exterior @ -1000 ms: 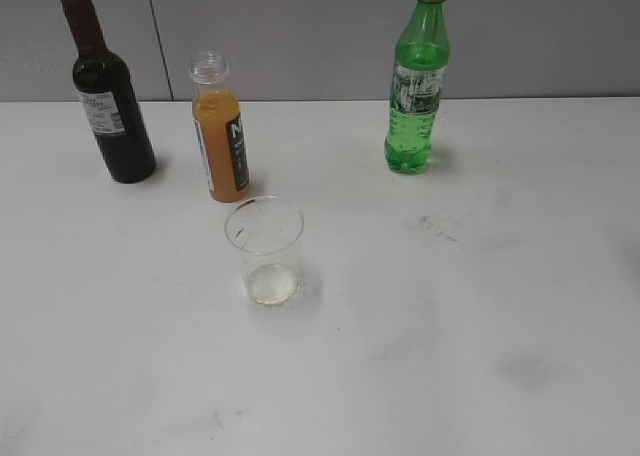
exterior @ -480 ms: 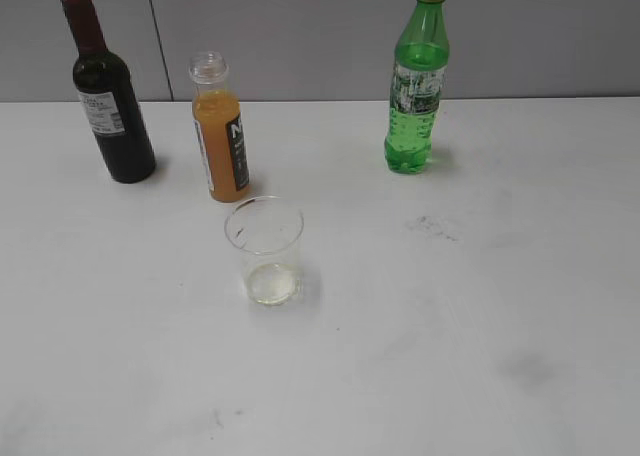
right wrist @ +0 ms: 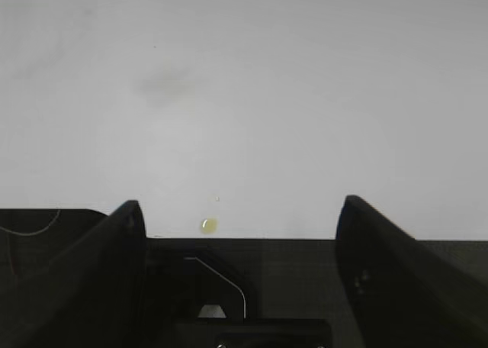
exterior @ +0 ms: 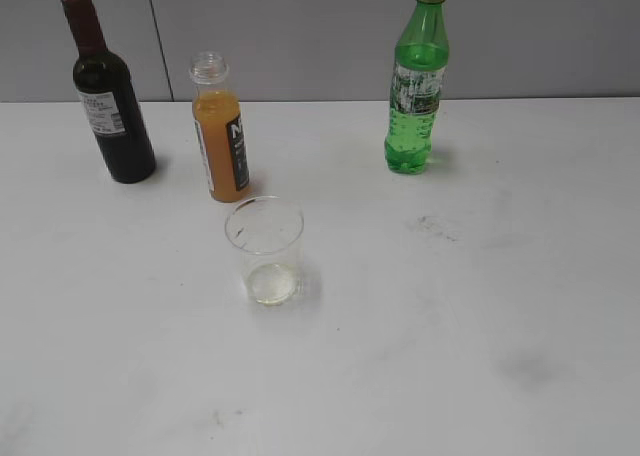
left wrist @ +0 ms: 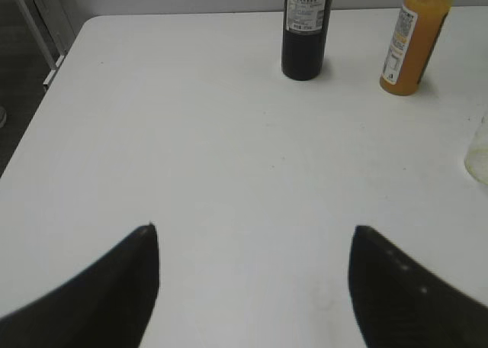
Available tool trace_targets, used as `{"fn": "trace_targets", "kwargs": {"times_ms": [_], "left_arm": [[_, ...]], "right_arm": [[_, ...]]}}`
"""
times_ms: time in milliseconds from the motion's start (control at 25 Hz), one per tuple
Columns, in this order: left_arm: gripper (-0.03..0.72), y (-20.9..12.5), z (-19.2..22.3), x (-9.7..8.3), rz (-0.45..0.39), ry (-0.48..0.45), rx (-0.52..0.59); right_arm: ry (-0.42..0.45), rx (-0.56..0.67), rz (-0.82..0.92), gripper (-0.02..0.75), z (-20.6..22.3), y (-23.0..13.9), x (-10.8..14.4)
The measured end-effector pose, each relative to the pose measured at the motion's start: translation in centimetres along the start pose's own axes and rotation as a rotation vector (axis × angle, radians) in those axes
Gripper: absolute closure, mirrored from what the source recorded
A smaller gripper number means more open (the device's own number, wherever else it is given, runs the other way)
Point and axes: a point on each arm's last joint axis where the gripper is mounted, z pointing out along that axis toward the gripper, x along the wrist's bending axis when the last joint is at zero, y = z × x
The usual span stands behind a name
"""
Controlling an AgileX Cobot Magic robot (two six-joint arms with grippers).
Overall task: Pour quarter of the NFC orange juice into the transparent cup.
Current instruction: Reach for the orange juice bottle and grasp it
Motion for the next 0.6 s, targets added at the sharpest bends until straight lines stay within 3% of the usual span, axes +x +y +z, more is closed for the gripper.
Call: {"fn": "trace_targets", "kwargs": {"times_ms": [320,600], "left_arm": [[0.104,0.0,0.0,0.0,0.0,0.0,0.0],[0.104,-0.1,0.0,0.0,0.0,-0.001,0.01]], "right_arm": [[-0.01,-0.301,-0.014,0.147,-2.5,-3.4,0.3],[-0.013,-0.401,-0.013,0.147,-2.3,-3.1,0.2]]}}
